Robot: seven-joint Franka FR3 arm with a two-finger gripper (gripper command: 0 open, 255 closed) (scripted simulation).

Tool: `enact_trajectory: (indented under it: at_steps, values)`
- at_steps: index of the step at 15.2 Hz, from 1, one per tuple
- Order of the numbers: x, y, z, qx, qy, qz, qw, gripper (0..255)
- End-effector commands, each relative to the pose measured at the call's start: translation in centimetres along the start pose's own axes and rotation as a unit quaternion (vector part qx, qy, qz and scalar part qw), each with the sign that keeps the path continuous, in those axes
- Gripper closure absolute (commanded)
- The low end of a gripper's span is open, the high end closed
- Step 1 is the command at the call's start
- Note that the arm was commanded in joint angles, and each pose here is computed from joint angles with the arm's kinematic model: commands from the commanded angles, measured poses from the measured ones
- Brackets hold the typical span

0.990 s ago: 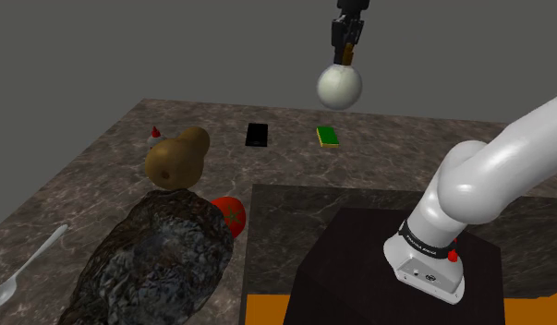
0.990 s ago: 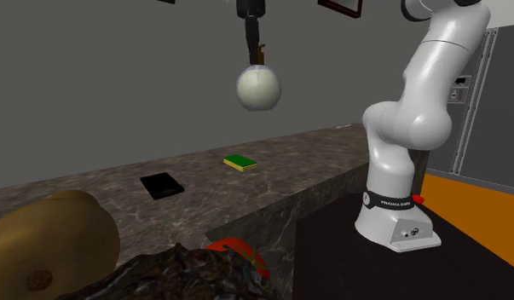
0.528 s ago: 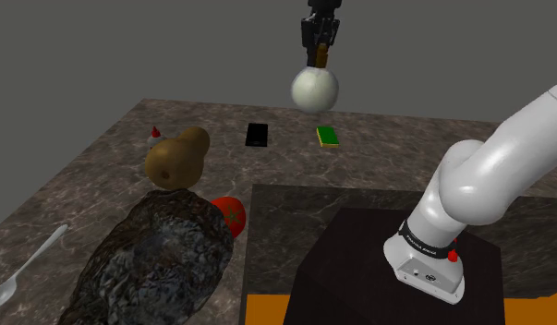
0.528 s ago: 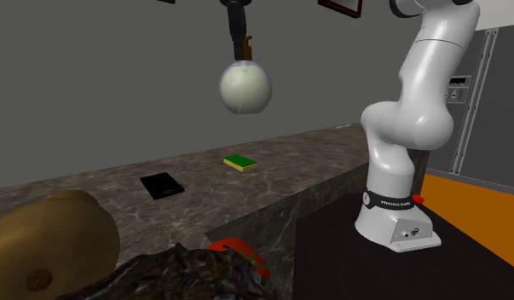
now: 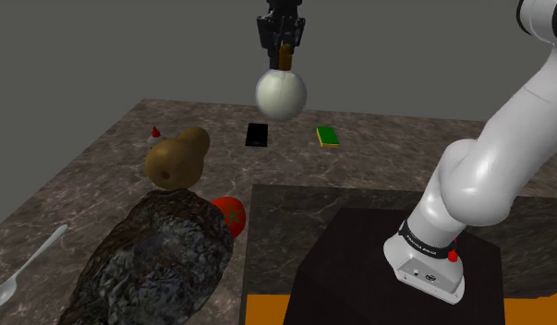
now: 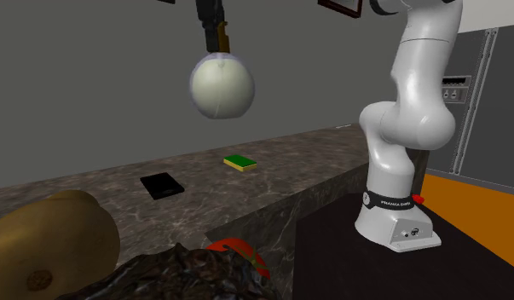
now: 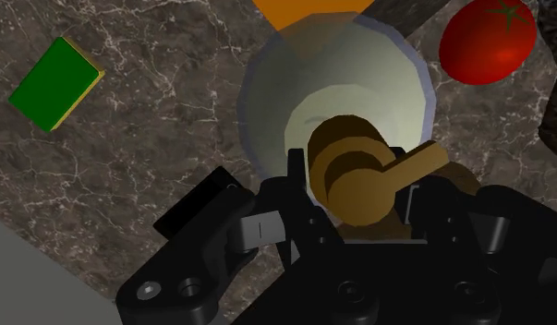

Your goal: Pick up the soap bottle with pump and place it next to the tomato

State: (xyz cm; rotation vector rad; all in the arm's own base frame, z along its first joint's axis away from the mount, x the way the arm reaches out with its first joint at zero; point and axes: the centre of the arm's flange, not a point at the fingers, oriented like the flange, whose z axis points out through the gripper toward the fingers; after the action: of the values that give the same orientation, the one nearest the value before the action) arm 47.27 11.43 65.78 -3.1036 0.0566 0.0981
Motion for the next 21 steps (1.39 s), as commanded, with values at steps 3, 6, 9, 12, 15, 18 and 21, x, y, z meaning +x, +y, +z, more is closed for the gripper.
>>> enact_trajectory:
  at_steps: [3,6,9,12,15,18,21]
  values:
    - [1.8,-4.9,-0.1,0.001,0.000,0.001,1.0000,255]
    - [3.1,-8.6,-0.1,0.001,0.000,0.001,1.0000,255]
    - [4.5,-12.3,-0.1,0.001,0.000,0.001,1.0000,255]
    - [6.0,-16.2,0.0,0.001,0.000,0.001,1.0000,255]
    - [6.1,-16.1,1.5,0.001,0.000,0.001,1.0000,255]
    - [6.2,-16.0,3.1,0.001,0.000,0.001,1.0000,255]
    - [6.3,-16.0,4.7,0.001,0.000,0.001,1.0000,255]
